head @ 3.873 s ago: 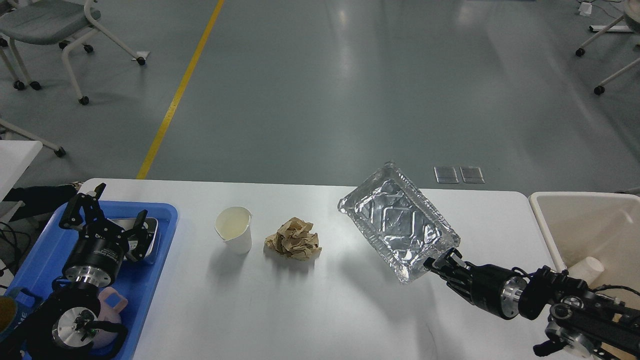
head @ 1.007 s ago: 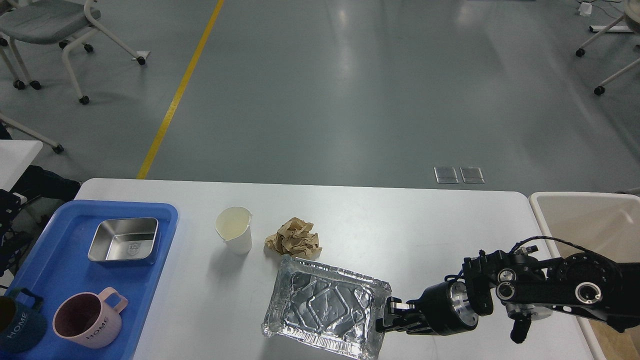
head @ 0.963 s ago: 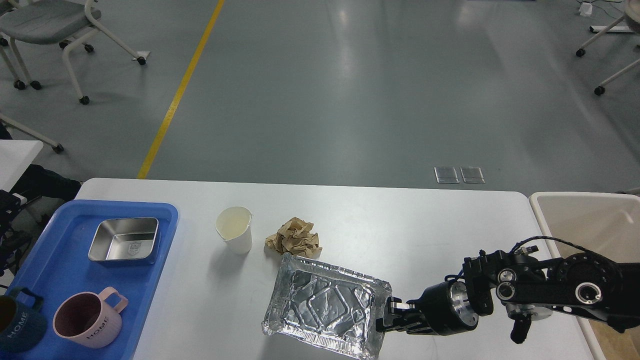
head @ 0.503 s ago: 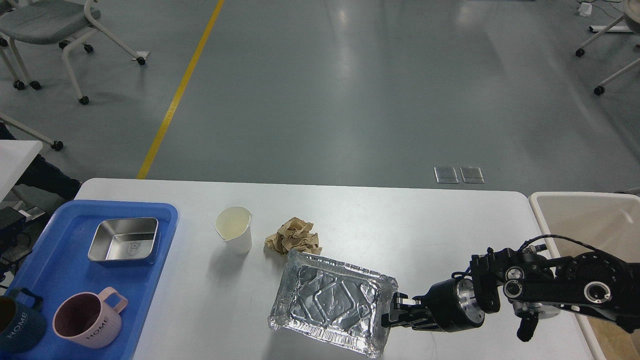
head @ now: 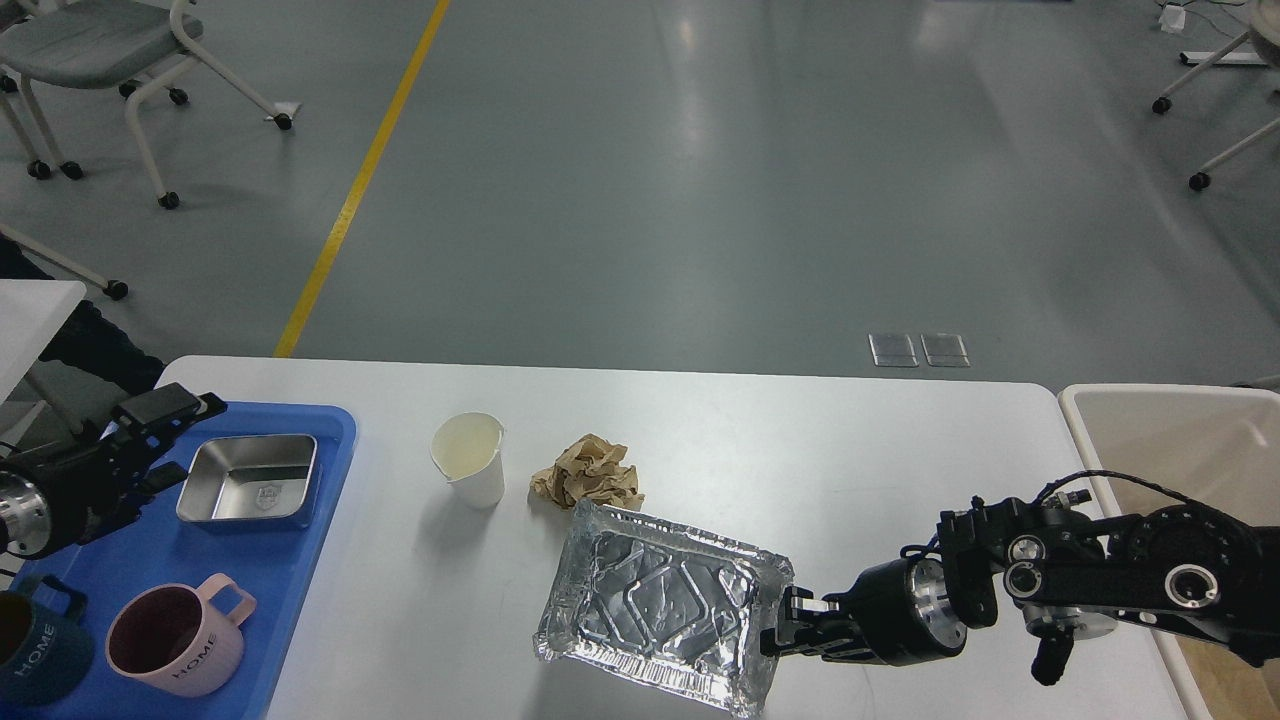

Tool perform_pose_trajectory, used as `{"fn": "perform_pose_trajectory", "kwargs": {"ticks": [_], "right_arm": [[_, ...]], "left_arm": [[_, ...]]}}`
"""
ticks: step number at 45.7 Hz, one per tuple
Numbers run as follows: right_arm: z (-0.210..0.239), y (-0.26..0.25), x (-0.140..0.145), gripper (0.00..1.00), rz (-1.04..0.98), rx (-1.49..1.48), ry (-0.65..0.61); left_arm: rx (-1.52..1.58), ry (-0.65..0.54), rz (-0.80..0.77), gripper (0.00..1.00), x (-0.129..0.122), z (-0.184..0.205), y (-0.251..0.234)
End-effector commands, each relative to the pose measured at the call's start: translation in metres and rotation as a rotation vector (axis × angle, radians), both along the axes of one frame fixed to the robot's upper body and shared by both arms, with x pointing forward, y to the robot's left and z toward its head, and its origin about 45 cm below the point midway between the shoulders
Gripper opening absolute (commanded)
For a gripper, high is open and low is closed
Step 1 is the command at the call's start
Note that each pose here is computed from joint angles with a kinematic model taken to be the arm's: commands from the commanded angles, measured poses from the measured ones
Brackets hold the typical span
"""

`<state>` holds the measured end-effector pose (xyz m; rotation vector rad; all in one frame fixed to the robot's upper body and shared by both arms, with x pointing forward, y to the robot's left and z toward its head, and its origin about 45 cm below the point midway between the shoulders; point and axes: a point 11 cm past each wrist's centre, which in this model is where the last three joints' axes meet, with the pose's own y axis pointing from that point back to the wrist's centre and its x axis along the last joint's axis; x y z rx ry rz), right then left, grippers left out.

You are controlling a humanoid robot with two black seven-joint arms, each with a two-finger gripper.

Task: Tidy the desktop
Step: 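Reach the left gripper to the paper cup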

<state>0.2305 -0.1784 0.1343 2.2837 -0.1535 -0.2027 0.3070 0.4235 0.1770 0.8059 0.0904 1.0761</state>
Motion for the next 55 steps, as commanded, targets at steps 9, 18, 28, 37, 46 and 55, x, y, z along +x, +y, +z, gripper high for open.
{"fn": "perform_pose_trajectory", "kwargs": {"ticks": [9,18,28,37,46,55], "right_arm": [[-0.005,0.0,-0.006,0.0,0.005,-0.004,0.018],[-0.003,-0.002,-0.004,0.0,-0.001,-0.003,0.016],[-0.003,-0.003,-0.004,0.0,-0.005,-0.003,0.014],[-0.003,-0.003,-0.003,0.0,-0.007,-0.002,0.012],[-0.002,-0.002,-0.003,0.0,-0.007,0.0,0.009],[-0.002,-0.002,-0.002,0.0,-0.007,0.002,0.008]], "left_arm": [[0.01,0.005,-0.102,0.96,0.041,-0.023,-0.05],[0.01,0.02,-0.197,0.96,0.048,-0.031,-0.088],[0.059,0.073,-0.248,0.96,0.046,-0.053,-0.101],[0.055,0.077,-0.245,0.96,0.053,-0.063,-0.112],[0.065,0.076,-0.27,0.94,0.062,-0.069,-0.128],[0.124,0.087,-0.337,0.9,0.061,-0.077,-0.142]]}}
